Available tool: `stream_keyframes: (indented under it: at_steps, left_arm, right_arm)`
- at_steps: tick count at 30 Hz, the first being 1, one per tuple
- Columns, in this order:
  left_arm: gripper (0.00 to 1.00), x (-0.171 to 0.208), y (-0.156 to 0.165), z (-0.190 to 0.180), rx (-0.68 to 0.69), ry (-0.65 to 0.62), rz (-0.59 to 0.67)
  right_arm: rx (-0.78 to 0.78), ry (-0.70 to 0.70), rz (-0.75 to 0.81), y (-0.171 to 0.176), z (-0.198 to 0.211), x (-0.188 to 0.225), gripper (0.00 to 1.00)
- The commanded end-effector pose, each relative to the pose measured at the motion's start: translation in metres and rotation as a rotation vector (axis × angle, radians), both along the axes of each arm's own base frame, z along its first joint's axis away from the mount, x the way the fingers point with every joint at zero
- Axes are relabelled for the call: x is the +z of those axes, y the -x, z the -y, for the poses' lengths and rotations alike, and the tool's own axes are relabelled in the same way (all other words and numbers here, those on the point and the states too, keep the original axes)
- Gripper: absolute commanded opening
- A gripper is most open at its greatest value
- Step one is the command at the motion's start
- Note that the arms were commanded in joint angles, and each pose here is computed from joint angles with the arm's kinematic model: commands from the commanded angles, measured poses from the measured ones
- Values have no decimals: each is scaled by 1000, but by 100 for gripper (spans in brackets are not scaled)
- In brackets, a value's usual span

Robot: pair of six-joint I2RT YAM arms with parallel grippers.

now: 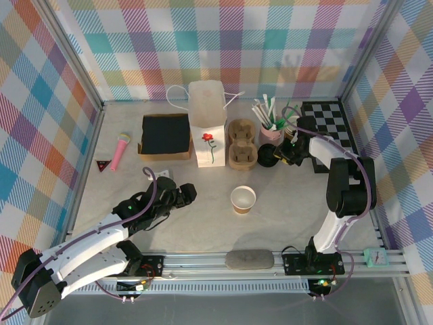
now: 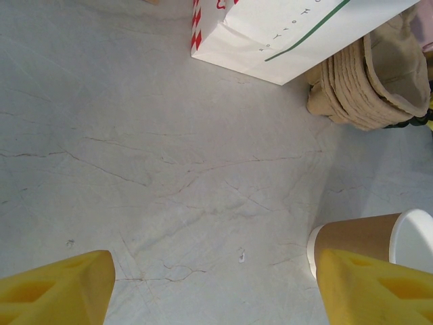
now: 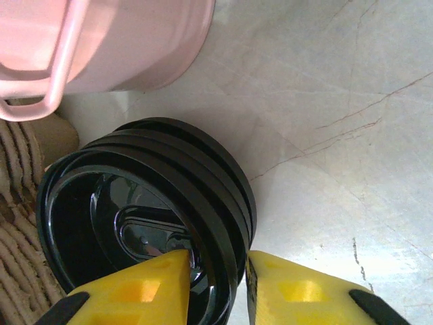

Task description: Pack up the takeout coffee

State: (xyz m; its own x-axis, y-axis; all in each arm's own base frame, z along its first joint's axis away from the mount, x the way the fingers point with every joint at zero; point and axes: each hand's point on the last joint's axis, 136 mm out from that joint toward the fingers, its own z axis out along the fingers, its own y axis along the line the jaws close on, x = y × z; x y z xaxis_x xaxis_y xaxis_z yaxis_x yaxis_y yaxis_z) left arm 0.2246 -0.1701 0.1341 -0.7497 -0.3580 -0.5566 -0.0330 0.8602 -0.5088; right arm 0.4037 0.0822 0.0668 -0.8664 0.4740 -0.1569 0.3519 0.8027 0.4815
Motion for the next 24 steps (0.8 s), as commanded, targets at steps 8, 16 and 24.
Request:
stream_keyframes:
  at_steps: [8, 16, 24]
  left_arm:
    - [78, 13, 0, -2, 1, -4, 31]
    - [78, 14, 0, -3, 1, -3, 35]
    - [78, 15, 2, -5, 5, -2, 39]
  right_arm:
    - [0, -20, 20, -10, -4, 7, 23]
    - [2, -10, 8, -9, -4, 0, 28]
    - [8, -13, 4, -9, -9, -1, 25]
